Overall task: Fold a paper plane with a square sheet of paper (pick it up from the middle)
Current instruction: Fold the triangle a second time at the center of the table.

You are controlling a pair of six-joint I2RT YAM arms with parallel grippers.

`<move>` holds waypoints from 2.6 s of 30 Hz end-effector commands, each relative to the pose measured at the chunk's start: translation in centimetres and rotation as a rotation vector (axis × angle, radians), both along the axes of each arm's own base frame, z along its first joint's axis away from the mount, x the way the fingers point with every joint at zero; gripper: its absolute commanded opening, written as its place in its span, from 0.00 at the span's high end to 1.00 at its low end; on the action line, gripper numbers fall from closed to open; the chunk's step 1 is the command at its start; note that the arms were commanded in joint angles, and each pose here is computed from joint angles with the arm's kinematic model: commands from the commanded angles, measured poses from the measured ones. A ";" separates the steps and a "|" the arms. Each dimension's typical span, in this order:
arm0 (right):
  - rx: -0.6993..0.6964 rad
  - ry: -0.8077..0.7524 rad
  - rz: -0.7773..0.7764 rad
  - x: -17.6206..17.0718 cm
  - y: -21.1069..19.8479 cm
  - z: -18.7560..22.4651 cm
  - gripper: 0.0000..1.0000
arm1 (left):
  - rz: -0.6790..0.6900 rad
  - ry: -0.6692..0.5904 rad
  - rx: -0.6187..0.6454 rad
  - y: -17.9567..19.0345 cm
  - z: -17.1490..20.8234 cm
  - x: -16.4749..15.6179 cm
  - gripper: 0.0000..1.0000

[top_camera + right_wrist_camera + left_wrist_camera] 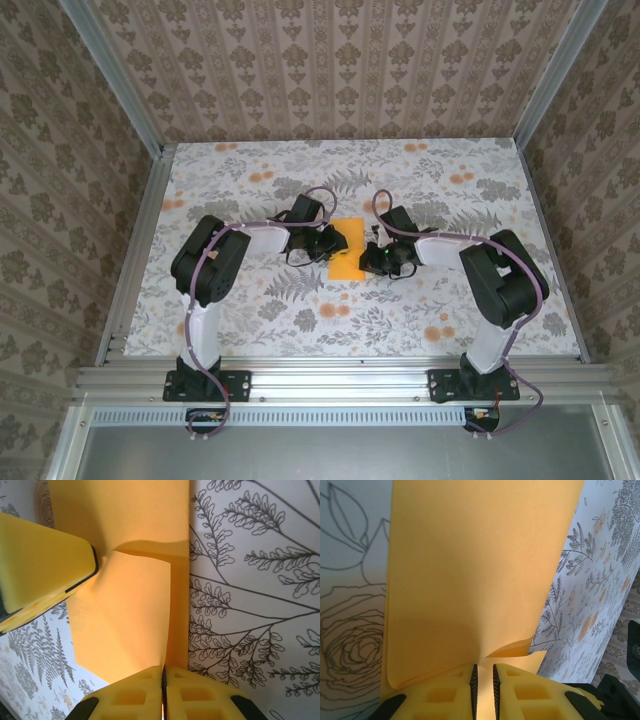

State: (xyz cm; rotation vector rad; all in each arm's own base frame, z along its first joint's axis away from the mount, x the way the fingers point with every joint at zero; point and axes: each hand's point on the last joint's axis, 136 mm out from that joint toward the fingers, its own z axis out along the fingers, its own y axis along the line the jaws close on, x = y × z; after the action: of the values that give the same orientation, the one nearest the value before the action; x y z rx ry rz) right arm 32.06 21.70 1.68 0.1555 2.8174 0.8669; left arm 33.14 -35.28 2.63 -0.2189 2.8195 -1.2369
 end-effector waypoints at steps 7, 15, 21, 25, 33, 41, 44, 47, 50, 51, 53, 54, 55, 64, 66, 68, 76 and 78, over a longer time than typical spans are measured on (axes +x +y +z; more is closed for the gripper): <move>-0.093 0.056 -0.005 -0.9 -1.4 -1.5 0.91 | 0.016 -0.067 -0.027 0.0 2.2 1.3 0.73; -0.108 0.074 -0.022 -0.9 -1.7 -1.9 0.90 | 0.004 -0.130 -0.123 -0.6 4.4 1.1 0.62; -0.112 0.086 -0.028 -1.0 -1.8 -2.2 0.90 | -0.028 -0.106 -0.134 -0.9 3.6 -0.5 0.63; -0.116 0.095 -0.028 -1.1 -1.8 -2.4 0.90 | -0.060 -0.079 -0.109 -1.0 2.5 -1.6 0.66; -0.116 0.101 -0.034 -1.0 -1.9 -2.5 0.90 | -0.057 -0.034 -0.046 -0.3 0.5 -2.1 0.71; -0.117 0.101 -0.033 -1.0 -1.9 -2.5 0.89 | -0.038 0.018 0.038 0.7 -1.5 -2.4 0.78; -0.116 0.101 -0.035 -1.0 -1.9 -2.4 0.88 | -0.035 0.046 0.067 1.0 -2.2 -2.6 0.80; -0.094 0.085 -0.037 -0.6 -1.5 -1.4 0.83 | -0.034 0.081 0.109 1.5 -2.9 -3.0 0.81; -0.066 0.037 -0.047 0.1 -1.4 0.9 0.73 | -0.035 0.107 0.150 2.0 -3.5 -3.5 0.83; -0.060 0.019 -0.050 0.3 -1.4 1.7 0.72 | -0.037 0.112 0.160 2.1 -3.7 -3.6 0.83; -0.067 -0.030 -0.057 0.7 -1.8 3.2 0.70 | -0.038 0.119 0.170 2.3 -3.8 -3.7 0.84; -0.070 -0.055 -0.054 0.9 -1.9 4.1 0.70 | -0.042 0.122 0.175 2.3 -3.8 -3.8 0.84; -0.069 -0.070 -0.047 1.0 -1.9 4.6 0.70 | -0.045 0.124 0.178 2.3 -3.8 -3.8 0.84; -0.036 -0.067 0.075 0.4 1.7 4.8 0.82 | -0.058 0.138 0.198 2.1 -4.0 -4.0 0.85; -0.033 -0.053 0.090 0.4 2.4 4.4 0.84 | -0.057 0.139 0.200 2.1 -4.0 -4.0 0.85; -0.040 -0.032 0.102 0.3 2.7 3.8 0.86 | -0.056 0.143 0.203 2.1 -4.0 -4.0 0.85; -0.082 0.049 0.139 -0.4 2.8 1.1 0.88 | -0.044 0.152 0.215 2.1 -3.9 -3.8 0.86; -0.105 0.065 0.132 -0.7 2.3 0.4 0.88 | -0.042 0.153 0.217 2.2 -3.9 -3.7 0.86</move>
State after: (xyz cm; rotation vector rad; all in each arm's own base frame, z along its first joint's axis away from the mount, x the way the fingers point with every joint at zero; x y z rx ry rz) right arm 32.08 24.40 2.86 0.0005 2.8990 0.7831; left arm 31.19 -35.01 2.17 -0.1890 2.9421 -1.1242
